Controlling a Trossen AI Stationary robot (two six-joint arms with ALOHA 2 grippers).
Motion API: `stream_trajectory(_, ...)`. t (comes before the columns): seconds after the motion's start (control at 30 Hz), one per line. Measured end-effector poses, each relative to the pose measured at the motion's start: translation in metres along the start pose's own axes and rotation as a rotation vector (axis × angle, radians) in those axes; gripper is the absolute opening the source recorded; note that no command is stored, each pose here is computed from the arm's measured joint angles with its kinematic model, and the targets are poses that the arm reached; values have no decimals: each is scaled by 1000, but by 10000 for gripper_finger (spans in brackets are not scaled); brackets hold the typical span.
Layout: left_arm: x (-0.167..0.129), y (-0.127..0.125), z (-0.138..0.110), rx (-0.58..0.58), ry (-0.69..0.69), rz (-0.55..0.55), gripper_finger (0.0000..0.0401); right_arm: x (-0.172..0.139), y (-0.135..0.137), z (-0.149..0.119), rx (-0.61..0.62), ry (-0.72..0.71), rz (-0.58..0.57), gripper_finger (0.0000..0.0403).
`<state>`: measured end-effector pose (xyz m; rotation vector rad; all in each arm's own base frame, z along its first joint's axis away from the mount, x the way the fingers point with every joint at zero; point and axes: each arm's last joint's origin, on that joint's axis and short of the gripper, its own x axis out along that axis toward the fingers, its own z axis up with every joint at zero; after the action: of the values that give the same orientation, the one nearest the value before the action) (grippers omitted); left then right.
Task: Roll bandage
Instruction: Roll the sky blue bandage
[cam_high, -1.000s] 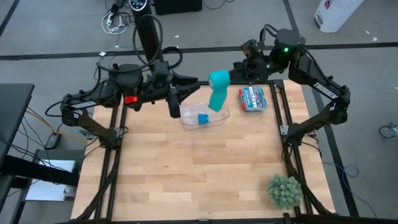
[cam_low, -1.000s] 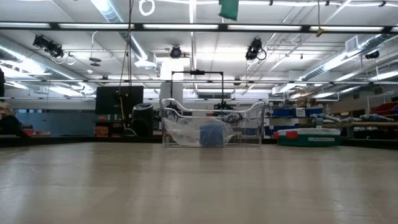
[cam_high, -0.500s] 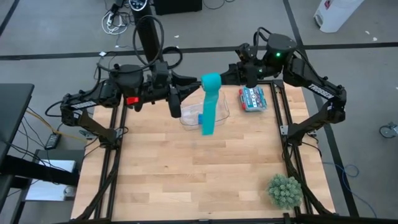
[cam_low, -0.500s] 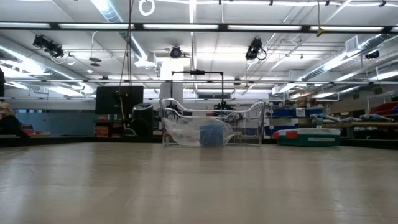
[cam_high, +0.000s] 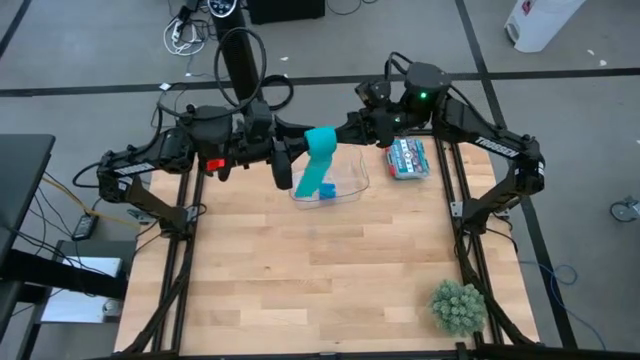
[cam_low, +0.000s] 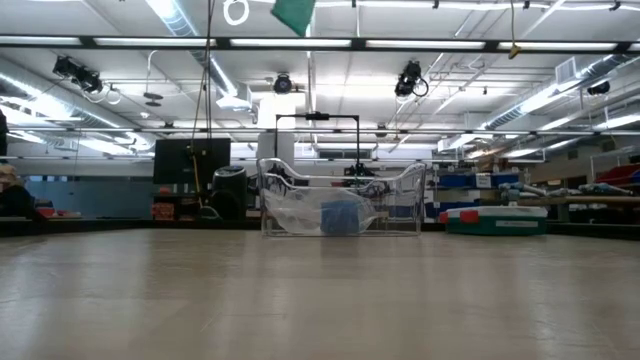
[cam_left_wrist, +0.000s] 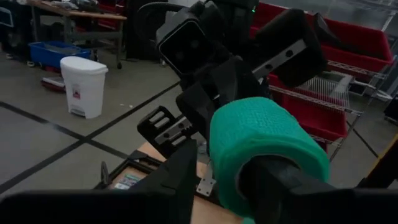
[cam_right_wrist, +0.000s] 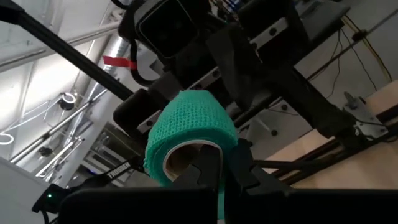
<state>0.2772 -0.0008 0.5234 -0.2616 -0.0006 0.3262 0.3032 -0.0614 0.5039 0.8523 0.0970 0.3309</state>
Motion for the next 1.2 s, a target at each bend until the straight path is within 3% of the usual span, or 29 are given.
stream_trajectory(0.2, 0, 0, 1, -50, -3, -11, 19, -2, 2, 0, -34, -6, 4, 19)
stream_trajectory(0.5, -4, 4, 3, -209, -5, -6, 20, -26, 14, 10, -115, -55, 16, 87)
stream_trajectory(0.63, -8, 9, 8, -321, -15, -7, 20, -42, 32, 11, -196, -63, 70, 99)
stream_trajectory(0.73, -8, 13, 10, -405, -14, -26, 23, -35, 34, 0, -249, -2, 81, 100)
stream_trajectory(0.87, -7, 16, 11, -478, 5, -60, 27, -27, 34, -13, -370, 26, 7, 100)
stream_trajectory(1.0, -7, 15, 11, -501, 6, -64, 27, -22, 32, -23, -474, 41, -97, 105)
stream_trajectory(1.2, -7, 15, 13, -513, -11, -69, 27, -16, 37, -32, -640, 31, -163, 117)
